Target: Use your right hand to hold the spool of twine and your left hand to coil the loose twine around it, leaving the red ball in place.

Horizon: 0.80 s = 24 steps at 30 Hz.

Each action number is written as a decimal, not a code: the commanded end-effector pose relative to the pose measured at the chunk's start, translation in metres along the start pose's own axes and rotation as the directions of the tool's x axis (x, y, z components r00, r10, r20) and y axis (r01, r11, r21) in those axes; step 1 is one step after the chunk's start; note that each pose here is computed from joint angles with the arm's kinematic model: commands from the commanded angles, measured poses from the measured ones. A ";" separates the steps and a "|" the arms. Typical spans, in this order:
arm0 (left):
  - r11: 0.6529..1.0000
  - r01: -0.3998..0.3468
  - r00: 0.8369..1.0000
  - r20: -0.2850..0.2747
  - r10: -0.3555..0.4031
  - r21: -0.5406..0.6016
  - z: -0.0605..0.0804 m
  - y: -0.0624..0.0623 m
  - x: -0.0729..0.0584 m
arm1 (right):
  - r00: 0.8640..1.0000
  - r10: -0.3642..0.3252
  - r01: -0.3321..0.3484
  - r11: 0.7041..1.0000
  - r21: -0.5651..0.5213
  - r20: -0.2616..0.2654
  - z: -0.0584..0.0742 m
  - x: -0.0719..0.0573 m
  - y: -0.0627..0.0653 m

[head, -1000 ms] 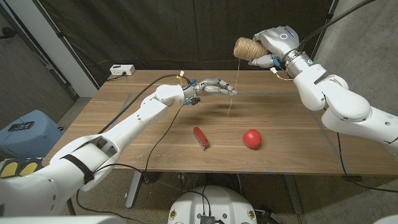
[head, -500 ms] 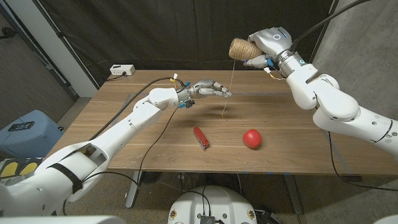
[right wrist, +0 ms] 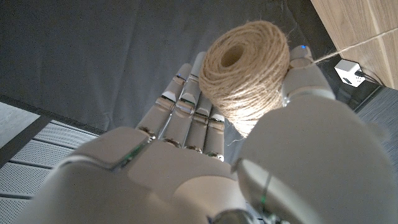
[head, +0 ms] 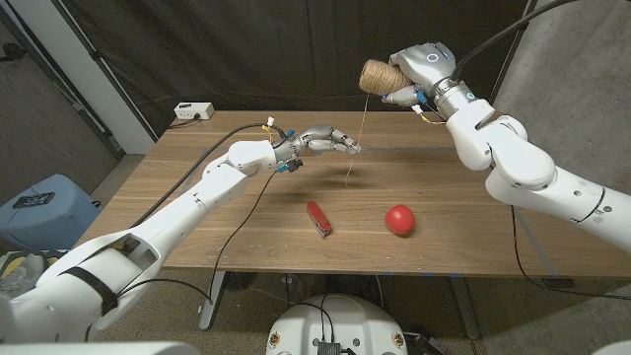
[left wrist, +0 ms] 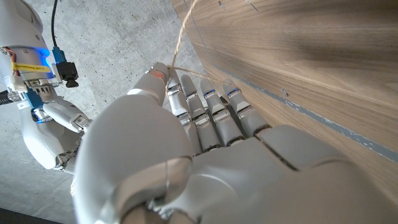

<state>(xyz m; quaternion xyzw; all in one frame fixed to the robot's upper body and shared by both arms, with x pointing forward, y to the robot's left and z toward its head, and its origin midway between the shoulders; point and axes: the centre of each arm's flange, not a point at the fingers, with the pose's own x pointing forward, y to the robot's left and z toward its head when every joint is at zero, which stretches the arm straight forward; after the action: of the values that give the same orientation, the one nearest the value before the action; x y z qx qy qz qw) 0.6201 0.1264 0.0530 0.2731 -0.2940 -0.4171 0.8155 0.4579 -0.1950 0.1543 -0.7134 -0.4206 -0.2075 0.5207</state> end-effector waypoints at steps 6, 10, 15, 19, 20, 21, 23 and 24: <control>1.000 -0.009 1.000 0.002 0.009 -0.024 -0.003 -0.007 -0.007 | 1.000 0.007 -0.007 1.000 0.001 0.013 0.004 0.017 0.004; 1.000 -0.010 1.000 0.000 0.010 -0.030 -0.004 -0.011 -0.010 | 1.000 0.014 -0.014 1.000 0.009 0.014 0.006 0.019 0.008; 0.999 -0.012 1.000 -0.002 0.012 -0.034 -0.004 -0.014 -0.014 | 1.000 0.012 -0.013 1.000 0.014 0.014 0.009 0.021 0.015; 0.999 -0.017 1.000 -0.003 0.017 -0.038 -0.004 -0.015 -0.019 | 1.000 0.023 -0.023 1.000 0.019 0.008 0.010 0.023 0.020; 0.999 -0.017 1.000 -0.003 0.017 -0.040 -0.004 -0.016 -0.020 | 1.000 0.024 -0.024 0.999 0.021 0.006 0.010 0.024 0.022; 0.999 -0.017 1.000 -0.002 0.017 -0.040 -0.003 -0.016 -0.021 | 1.000 0.025 -0.025 0.999 0.023 0.005 0.011 0.024 0.023; 0.999 -0.018 1.000 -0.001 0.018 -0.040 -0.003 -0.017 -0.022 | 1.000 0.028 -0.028 0.999 0.025 0.004 0.012 0.026 0.025; 0.999 -0.017 1.000 0.000 0.016 -0.041 -0.002 -0.018 -0.023 | 1.000 0.029 -0.029 0.999 0.028 0.003 0.012 0.027 0.026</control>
<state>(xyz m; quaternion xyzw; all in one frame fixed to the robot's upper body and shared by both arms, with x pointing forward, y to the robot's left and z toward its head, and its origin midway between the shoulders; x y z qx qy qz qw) 0.6088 0.1326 0.0384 0.2593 -0.2891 -0.4168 0.8218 0.4789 -0.1825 0.1579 -0.7145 -0.4185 -0.1971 0.5248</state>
